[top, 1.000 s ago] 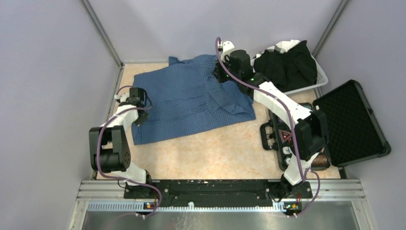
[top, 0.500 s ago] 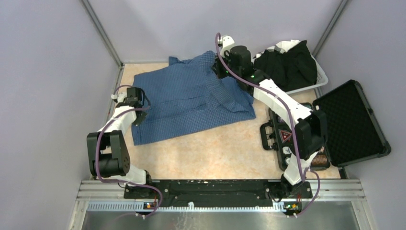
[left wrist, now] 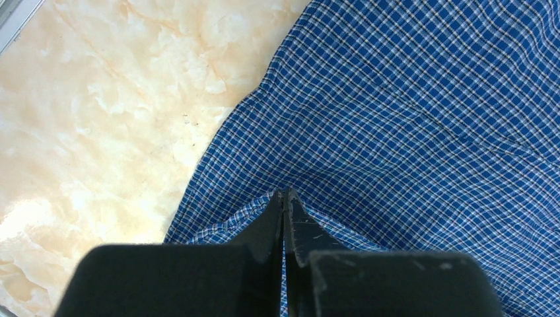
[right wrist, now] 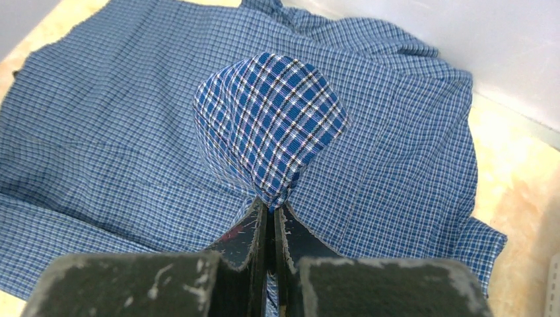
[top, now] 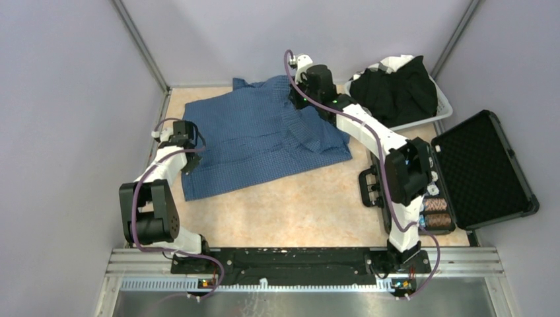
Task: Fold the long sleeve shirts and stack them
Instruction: Fold the shirt at the center of the board.
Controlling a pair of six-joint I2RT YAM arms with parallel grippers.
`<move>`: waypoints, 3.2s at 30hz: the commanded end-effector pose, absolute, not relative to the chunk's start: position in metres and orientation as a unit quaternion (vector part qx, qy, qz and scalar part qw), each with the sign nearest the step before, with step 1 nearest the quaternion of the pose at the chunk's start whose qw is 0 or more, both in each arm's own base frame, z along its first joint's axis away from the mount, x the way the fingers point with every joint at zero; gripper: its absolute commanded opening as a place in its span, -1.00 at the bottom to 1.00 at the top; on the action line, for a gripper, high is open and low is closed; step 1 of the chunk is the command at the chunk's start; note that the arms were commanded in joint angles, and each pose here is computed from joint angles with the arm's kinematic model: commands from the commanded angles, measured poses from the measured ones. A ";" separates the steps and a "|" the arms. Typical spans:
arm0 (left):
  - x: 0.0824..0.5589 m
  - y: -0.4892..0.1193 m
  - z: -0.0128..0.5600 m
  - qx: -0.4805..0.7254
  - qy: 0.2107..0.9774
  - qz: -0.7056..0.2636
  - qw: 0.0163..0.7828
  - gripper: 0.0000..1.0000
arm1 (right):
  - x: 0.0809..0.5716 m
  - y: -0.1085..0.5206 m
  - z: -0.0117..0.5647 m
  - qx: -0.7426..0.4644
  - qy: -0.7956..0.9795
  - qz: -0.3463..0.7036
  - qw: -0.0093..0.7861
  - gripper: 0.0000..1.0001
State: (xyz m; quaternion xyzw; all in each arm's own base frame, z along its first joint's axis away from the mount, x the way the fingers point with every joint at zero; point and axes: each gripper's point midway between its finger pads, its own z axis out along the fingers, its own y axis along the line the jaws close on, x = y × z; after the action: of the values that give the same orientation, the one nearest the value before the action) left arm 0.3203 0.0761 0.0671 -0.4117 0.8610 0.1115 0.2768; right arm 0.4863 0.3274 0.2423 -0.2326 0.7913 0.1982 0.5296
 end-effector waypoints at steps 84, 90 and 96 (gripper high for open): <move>0.372 -0.148 0.191 -0.213 0.822 -0.392 0.354 -1.00 | 0.406 0.334 0.181 -0.172 0.857 0.312 0.372 0.16; 0.357 -0.134 0.192 -0.192 0.846 -0.365 0.337 -1.00 | 0.393 0.251 0.144 -0.053 0.908 0.223 0.351 0.13; 0.350 -0.137 0.202 -0.176 0.839 -0.393 0.333 -1.00 | 0.379 0.208 0.106 0.024 0.919 0.207 0.335 -0.07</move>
State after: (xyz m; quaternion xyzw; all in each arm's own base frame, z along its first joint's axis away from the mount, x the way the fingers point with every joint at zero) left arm 0.3575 -0.1332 0.1830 -0.2120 0.8432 -0.3741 0.3226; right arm 0.3785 0.2299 0.1130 -0.0382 0.9190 0.2177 0.3265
